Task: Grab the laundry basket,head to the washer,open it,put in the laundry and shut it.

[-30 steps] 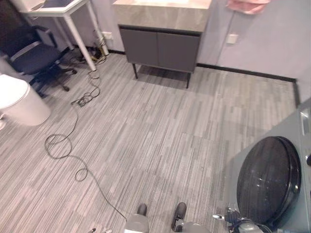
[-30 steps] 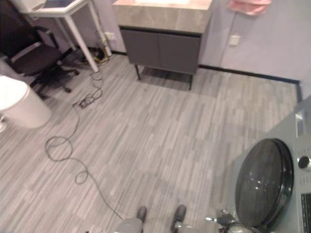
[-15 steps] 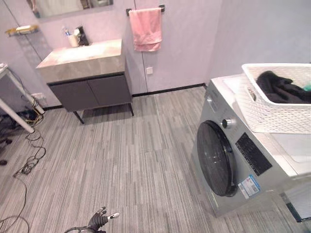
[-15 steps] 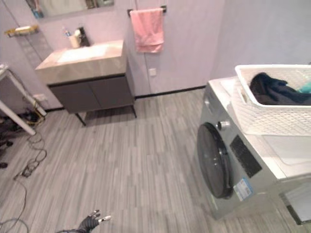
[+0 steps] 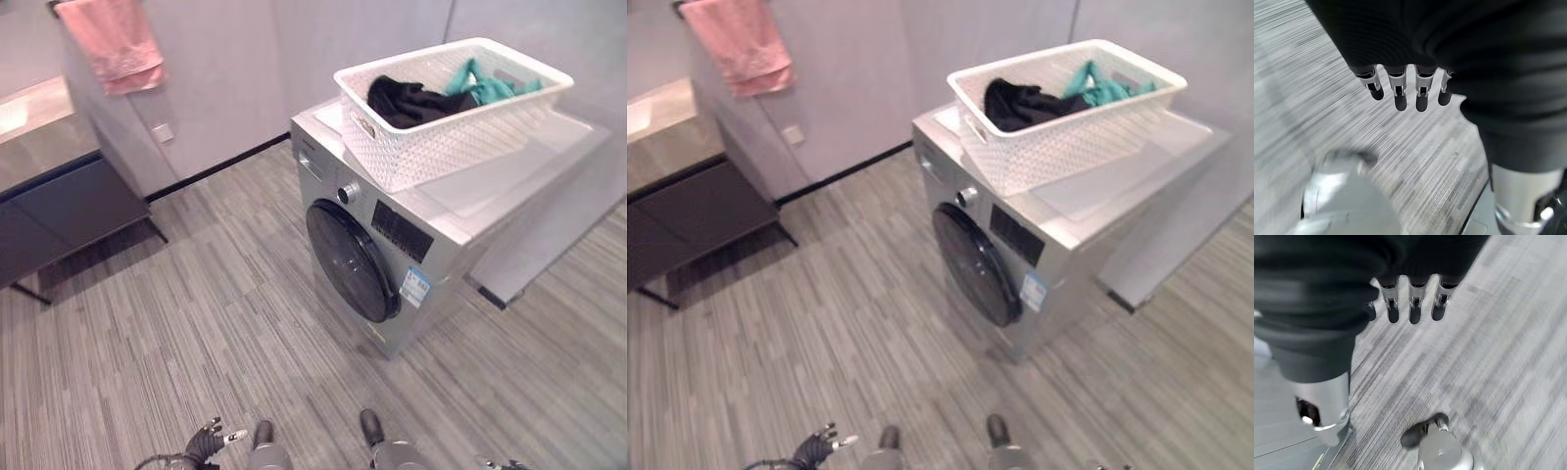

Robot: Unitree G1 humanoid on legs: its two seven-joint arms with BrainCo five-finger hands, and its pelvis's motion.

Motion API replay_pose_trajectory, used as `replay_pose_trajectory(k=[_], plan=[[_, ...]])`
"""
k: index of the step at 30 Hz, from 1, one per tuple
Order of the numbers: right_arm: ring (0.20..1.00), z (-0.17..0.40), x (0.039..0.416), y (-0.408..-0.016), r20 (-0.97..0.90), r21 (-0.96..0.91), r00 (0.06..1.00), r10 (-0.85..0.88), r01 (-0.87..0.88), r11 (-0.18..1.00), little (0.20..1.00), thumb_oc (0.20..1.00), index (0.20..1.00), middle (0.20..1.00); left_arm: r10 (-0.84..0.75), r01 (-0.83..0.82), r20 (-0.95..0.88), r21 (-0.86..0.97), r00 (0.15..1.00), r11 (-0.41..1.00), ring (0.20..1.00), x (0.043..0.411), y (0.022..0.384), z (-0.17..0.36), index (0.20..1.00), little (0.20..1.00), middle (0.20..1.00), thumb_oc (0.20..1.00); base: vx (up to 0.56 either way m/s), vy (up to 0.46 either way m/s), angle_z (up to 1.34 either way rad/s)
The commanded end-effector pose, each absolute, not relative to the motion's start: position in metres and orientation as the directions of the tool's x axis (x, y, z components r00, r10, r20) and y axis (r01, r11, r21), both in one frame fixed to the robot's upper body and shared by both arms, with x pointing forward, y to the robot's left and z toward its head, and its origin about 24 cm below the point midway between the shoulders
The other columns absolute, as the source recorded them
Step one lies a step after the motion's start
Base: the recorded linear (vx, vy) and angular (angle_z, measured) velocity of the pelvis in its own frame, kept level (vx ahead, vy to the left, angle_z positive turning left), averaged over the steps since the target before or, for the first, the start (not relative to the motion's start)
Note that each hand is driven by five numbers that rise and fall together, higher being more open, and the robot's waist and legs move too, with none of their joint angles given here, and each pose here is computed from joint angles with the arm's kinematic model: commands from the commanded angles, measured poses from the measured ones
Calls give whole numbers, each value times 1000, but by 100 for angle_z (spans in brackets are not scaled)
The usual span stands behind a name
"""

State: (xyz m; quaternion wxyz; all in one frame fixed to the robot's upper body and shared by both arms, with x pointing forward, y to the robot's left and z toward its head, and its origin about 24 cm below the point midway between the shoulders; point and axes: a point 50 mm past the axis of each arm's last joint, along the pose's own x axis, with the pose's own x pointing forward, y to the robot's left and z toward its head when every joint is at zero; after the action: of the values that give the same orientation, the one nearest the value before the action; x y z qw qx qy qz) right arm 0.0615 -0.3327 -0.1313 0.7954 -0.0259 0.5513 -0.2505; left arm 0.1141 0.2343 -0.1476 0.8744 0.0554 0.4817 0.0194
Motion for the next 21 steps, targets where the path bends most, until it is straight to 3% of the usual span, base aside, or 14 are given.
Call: replay_pose_trajectory(k=[1,6,10,13,16,21], plan=[[1000,-140,77,-308,-872,-259,321,-370,339,904,1000,1000,1000,1000,192,-40,-796,207,574,978,1000,104,270,-136,1000,1000,1000,1000,-129,202,-128],[1000,-131,101,-310,-821,-248,424,-383,339,907,1000,1000,1000,1000,246,-134,-812,207,529,969,1000,87,283,-137,1000,1000,1000,1000,-64,153,-108],[1000,-127,104,-316,-797,-242,447,-407,382,892,1000,1000,1000,1000,264,-157,-840,215,473,964,1000,68,284,-142,1000,1000,1000,1000,27,-17,-66],[1000,-127,100,-317,-800,-243,442,-405,379,893,1000,1000,1000,1000,256,-143,-848,214,464,966,1000,63,282,-144,1000,1000,1000,1000,24,-26,1],[1000,-128,87,-320,-800,-162,430,-419,517,840,1000,1000,1000,1000,231,-112,-866,202,443,973,1000,60,275,-148,1000,1000,1000,1000,47,-52,0],[1000,-133,79,-315,-817,-176,405,-410,503,846,1000,1000,1000,1000,222,-109,-869,194,443,975,1000,58,270,-149,1000,1000,1000,1000,37,-26,26]])
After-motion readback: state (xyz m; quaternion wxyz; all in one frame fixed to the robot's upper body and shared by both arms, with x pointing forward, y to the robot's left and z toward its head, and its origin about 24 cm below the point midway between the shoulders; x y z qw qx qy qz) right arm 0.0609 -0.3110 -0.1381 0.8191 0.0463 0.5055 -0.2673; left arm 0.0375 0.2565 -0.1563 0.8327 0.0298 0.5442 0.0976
